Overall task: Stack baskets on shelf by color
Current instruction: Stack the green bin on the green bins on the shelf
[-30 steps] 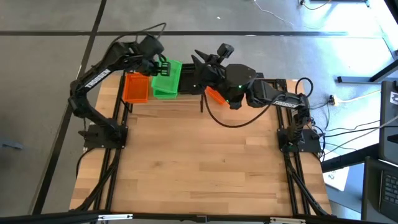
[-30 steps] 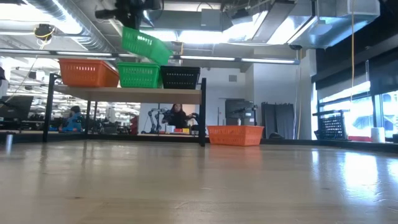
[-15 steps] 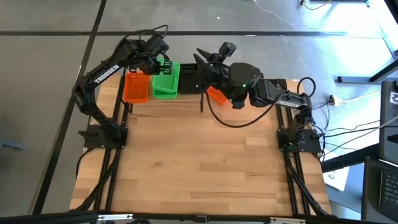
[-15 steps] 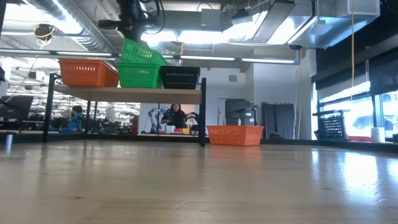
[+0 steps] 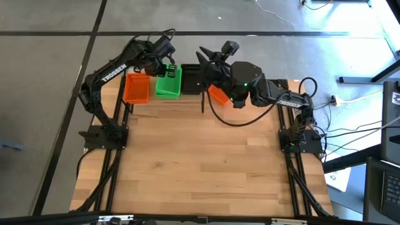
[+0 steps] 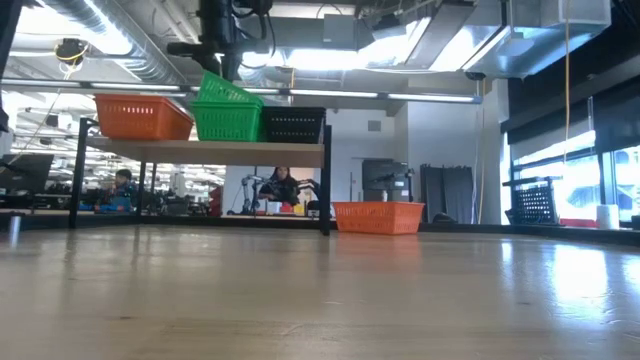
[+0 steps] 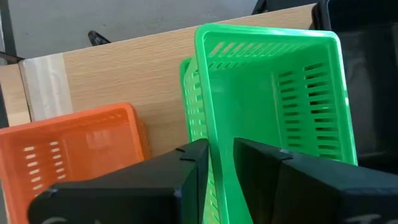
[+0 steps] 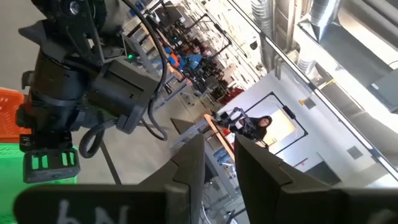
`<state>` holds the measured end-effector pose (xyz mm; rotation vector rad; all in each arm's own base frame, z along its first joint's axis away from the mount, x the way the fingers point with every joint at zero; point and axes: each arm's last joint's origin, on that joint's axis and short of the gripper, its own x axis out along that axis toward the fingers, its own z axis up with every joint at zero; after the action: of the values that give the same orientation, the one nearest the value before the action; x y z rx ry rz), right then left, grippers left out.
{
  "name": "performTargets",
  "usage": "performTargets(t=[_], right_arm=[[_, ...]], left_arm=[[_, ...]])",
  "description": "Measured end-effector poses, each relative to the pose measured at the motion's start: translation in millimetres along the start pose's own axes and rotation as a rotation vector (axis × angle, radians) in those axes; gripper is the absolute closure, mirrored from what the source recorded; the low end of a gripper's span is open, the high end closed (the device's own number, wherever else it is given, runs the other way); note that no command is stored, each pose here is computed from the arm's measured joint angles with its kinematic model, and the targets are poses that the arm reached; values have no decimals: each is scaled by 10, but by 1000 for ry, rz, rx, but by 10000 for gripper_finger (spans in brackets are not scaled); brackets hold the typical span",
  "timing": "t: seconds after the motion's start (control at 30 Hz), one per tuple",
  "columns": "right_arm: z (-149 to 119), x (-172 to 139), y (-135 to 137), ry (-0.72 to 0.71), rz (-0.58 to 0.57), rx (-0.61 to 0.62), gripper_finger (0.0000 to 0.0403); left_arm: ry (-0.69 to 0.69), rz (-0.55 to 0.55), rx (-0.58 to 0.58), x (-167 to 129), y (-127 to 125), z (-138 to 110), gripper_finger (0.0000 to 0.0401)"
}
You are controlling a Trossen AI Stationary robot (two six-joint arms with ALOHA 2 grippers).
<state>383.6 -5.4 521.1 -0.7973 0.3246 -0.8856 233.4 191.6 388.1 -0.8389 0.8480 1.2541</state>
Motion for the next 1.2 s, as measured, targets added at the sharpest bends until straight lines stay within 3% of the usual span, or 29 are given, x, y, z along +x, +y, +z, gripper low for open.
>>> performTargets(t=[0.4,0.53,0.8,1.2], right_arm=[[-6,9,-4,2,-2,8,312],[-6,9,-3,2,-2,51,312],[-6,9,-4,3,-3,57,312],[-11,9,-7,17,-14,57,312]], left_arm=[[-69,-70,-23,-304,157,-42,335],[-94,-110,65,-338,134,-33,340],[-77,-92,165,-342,137,-70,396],[-36,-44,218,-174,141,-109,401]])
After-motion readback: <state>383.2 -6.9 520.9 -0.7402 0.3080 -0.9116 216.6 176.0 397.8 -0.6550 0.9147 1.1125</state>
